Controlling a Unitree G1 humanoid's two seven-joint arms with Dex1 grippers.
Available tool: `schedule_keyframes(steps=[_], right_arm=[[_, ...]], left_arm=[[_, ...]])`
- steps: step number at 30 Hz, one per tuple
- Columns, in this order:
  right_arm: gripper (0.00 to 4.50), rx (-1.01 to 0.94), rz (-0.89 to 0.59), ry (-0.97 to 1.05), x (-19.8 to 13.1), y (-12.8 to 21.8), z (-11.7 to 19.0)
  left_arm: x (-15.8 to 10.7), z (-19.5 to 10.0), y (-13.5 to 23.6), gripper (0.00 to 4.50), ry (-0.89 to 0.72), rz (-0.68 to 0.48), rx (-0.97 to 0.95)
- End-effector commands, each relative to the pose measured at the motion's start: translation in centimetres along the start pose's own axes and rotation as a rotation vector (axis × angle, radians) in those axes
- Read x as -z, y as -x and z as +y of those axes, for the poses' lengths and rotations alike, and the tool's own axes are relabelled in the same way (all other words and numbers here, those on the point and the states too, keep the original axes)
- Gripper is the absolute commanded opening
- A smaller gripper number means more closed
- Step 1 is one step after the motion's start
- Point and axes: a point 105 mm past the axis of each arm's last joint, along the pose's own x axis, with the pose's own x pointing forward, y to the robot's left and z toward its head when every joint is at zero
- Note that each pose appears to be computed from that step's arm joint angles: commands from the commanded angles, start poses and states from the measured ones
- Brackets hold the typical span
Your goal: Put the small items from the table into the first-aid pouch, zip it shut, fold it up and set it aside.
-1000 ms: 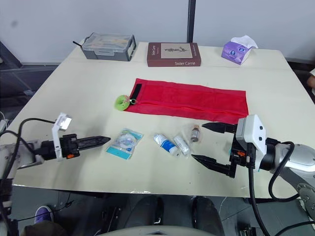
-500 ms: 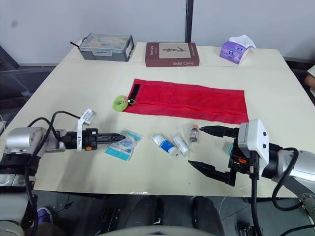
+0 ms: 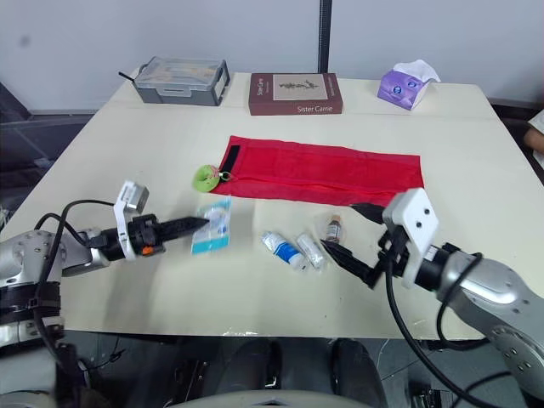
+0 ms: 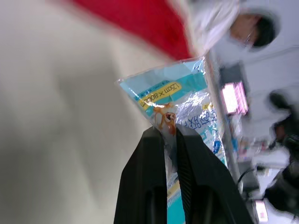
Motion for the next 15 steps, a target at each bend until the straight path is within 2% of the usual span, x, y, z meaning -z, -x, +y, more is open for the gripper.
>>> schedule_keyframes(steps=[1,5,9,15], right_arm=[[4.50,-0.015,-0.001,-0.118,-0.2,-1.4,0.3],[4.50,-0.003,-0.016,-0.307,-0.3,-4.6,-0.3],[4.50,0.014,-0.034,-0.436,-1.0,-6.6,-0.8],[4.50,0.046,-0.112,-0.589,-2.4,-7.8,-1.6]], left_arm=[[-1.5,-2.2,-2.0,0.01,-0.088,-0.115,-0.008],[-0.9,-5.0,-6.4,0.01,-0.076,-0.217,0.030],[-0.2,-6.1,-8.1,0.01,-0.077,-0.231,0.011],[0.1,-6.7,-8.9,0.01,-0.082,-0.222,0.010]])
